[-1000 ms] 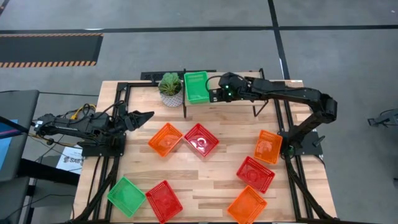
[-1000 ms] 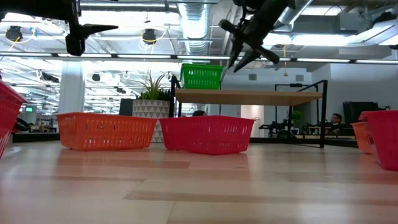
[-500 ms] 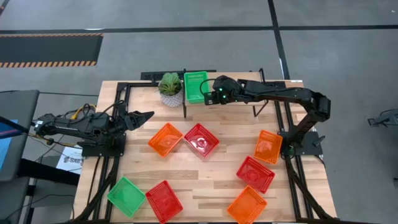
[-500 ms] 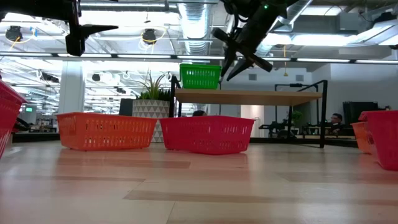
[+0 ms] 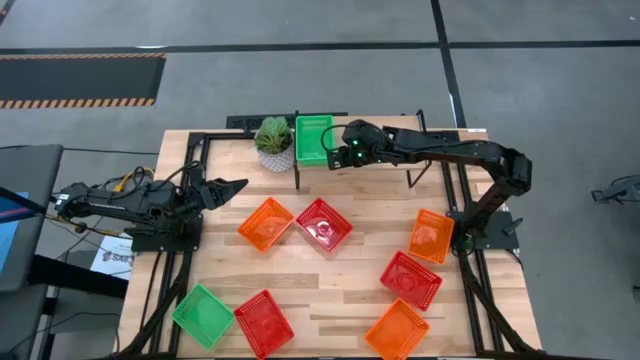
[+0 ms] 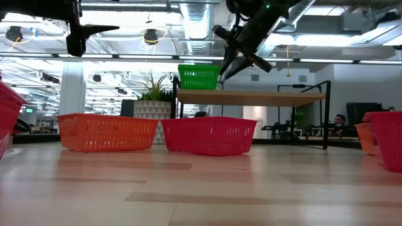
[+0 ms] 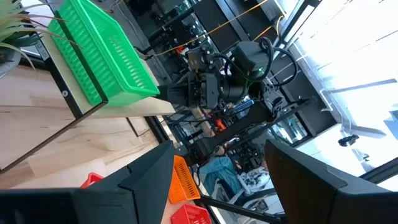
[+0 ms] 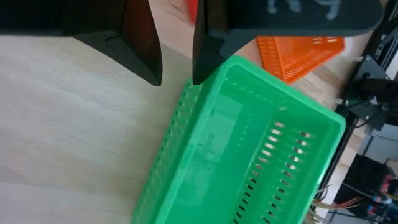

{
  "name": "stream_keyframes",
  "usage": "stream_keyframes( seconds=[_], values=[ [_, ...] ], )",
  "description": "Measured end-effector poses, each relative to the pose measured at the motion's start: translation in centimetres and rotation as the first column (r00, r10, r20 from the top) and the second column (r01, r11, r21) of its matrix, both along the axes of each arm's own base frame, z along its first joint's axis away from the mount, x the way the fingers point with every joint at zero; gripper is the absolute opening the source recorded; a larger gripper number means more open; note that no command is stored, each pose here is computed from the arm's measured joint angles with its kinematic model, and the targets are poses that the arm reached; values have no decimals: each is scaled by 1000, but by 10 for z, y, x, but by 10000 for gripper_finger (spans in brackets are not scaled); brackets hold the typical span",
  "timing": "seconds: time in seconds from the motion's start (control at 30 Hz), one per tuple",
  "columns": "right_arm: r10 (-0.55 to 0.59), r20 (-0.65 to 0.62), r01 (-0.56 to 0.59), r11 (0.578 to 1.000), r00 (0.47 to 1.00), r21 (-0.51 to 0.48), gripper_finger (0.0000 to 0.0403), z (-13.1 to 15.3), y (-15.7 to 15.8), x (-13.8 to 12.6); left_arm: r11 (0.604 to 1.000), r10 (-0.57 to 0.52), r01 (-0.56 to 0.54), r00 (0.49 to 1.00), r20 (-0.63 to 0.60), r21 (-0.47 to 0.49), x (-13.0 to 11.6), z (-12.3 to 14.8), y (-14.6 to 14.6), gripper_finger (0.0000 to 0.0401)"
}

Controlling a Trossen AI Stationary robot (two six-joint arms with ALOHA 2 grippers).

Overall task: Stack baskets on shelf by color
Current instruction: Stack the top green bin on top of the green bin on the shelf, then stack the green bin on top of the green bins on the shelf

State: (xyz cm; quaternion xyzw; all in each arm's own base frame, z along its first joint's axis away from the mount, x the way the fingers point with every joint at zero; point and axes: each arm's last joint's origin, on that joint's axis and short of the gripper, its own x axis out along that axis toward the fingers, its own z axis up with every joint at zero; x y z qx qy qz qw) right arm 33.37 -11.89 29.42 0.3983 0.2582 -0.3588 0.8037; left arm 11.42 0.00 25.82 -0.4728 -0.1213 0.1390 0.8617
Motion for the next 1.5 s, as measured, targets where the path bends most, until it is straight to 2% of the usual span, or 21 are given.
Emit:
stream_keyframes(
  seconds=[0.13,0.23,0.37,0.47,0.57,0.7,0.87,1.0,1.13,1.23,1.3,1.37,1.5],
  values=[
    [8,-1,-8,1000,1000,-5,108,0,1,0,1000,-15,15,1000,-2,-2,0,0,0,240],
    [13,-9,-13,1000,1000,3,108,1,2,-2,998,-67,67,998,2,-9,1,0,-2,240],
    [42,31,-43,999,999,12,108,15,8,-10,976,-217,217,976,16,-33,2,0,-6,240],
    [69,44,-70,997,997,22,108,28,18,-21,914,-396,396,918,20,-84,2,-2,-12,237],
    [105,31,-106,994,994,28,108,41,34,-35,799,-580,570,815,7,-191,2,-7,-22,226],
    [156,-22,-155,987,988,36,108,50,56,-51,650,-732,680,681,-38,-338,5,-16,-42,203],
    [176,-89,-175,984,980,27,108,50,80,-58,522,-844,749,523,-120,-409,10,-21,-72,183],
    [219,-115,-217,976,969,32,108,45,93,-53,446,-894,819,384,-232,-361,14,-13,-98,181],
    [251,-155,-248,968,956,41,108,35,102,-44,377,-852,874,199,-484,-306,13,-8,-121,181],
    [265,-192,-260,964,945,52,108,25,106,-38,291,-756,917,46,-653,-272,8,-6,-134,181],
    [275,-209,-269,961,939,56,108,20,109,-34,240,-691,932,-34,-722,-273,5,-9,-143,181],
    [287,-216,-281,958,933,58,108,18,113,-32,210,-643,936,-86,-761,-284,3,-15,-150,181],
    [289,-206,-285,957,935,49,108,19,122,-32,199,-582,926,-151,-799,-320,1,-27,-159,181]
  ],
)
